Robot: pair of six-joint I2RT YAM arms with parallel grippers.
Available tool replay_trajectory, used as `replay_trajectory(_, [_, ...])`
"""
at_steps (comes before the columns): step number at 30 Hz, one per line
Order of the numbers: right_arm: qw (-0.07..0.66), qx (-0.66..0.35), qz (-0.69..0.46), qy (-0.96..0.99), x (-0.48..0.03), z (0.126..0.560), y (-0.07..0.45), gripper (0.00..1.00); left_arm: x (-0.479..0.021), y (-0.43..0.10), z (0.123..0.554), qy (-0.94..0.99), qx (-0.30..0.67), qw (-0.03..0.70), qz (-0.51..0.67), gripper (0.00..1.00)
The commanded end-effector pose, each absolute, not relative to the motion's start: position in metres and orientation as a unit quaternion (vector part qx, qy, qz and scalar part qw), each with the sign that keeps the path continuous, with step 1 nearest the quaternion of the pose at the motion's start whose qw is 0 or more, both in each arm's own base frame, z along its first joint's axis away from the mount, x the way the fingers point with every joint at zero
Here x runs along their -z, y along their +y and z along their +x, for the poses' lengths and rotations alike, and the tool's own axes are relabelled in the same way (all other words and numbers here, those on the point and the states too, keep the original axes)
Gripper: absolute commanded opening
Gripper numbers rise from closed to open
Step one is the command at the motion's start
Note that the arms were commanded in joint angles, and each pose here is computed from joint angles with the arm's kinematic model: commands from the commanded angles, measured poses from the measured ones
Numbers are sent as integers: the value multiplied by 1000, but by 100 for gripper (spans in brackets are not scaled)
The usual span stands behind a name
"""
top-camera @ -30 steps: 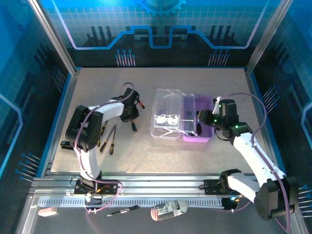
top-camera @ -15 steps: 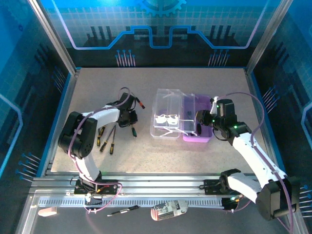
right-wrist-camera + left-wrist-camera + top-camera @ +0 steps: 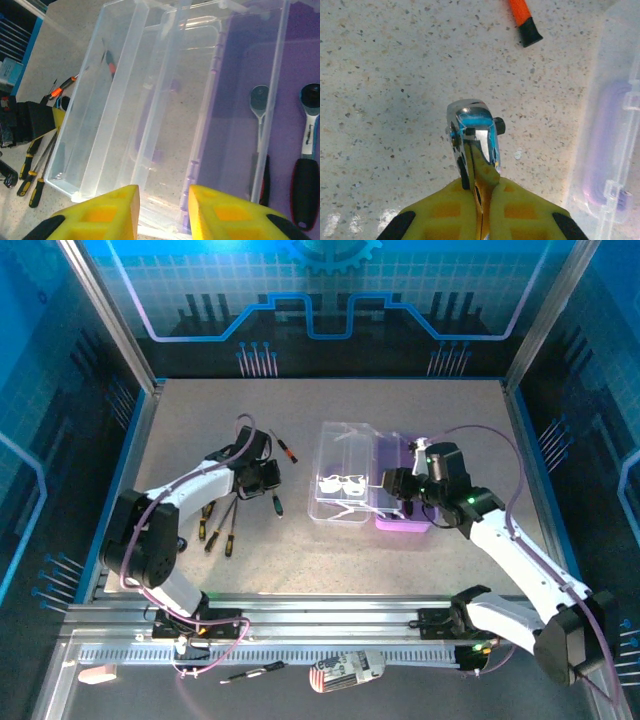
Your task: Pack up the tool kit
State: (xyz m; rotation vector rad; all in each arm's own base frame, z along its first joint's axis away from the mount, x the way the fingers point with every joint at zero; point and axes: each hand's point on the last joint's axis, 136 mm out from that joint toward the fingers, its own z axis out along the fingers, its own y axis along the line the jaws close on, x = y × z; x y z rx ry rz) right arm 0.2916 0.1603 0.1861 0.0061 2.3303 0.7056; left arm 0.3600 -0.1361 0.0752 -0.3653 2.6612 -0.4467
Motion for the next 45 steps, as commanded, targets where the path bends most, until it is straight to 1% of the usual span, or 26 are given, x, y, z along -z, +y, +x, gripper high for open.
replay_trajectory(1, [354, -291, -39, 888, -202, 290, 189, 33, -95, -145, 358, 946, 197, 221, -133, 3])
replay_trajectory(4, [347, -287, -84, 889, -202, 280, 215, 36, -105, -148, 357, 943, 208, 225, -131, 3])
replay_trajectory(5, [351, -292, -96, 884, -211, 280, 226, 37, -108, -149, 357, 942, 212, 227, -130, 3])
replay_trajectory(9, [346, -304, -126, 878, -216, 274, 258, 40, -125, -153, 355, 935, 230, 237, -129, 2])
replay_trajectory(14, [330, -312, -166, 875, -214, 267, 296, 46, -152, -164, 351, 923, 260, 256, -121, 2])
replay_trajectory(17, [323, -316, -183, 873, -213, 265, 313, 46, -168, -175, 348, 916, 275, 271, -107, 2])
replay_trajectory(21, [312, -321, -198, 872, -210, 262, 332, 48, -183, -188, 342, 908, 293, 287, -90, 1])
replay_trajectory(28, [292, -326, -209, 875, -196, 261, 358, 55, -206, -209, 338, 891, 326, 306, -79, 0])
replay_trajectory(35, [271, -334, -205, 879, -182, 262, 373, 57, -213, -217, 338, 886, 336, 309, -76, 0])
replay_trajectory(38, [268, -334, -202, 881, -179, 264, 375, 56, -215, -217, 338, 884, 339, 312, -75, 0])
replay_trajectory(41, [268, -335, -198, 881, -178, 266, 376, 52, -217, -217, 338, 884, 339, 314, -75, 0])
replay_trajectory(42, [268, -337, -198, 881, -178, 265, 377, 50, -217, -217, 338, 884, 339, 313, -75, 0])
replay_trajectory(44, [269, -339, -195, 880, -179, 266, 377, 37, -216, -217, 338, 884, 338, 314, -75, 0])
replay_trajectory(45, [270, -339, -193, 880, -179, 266, 377, 33, -215, -217, 338, 885, 338, 313, -75, 0])
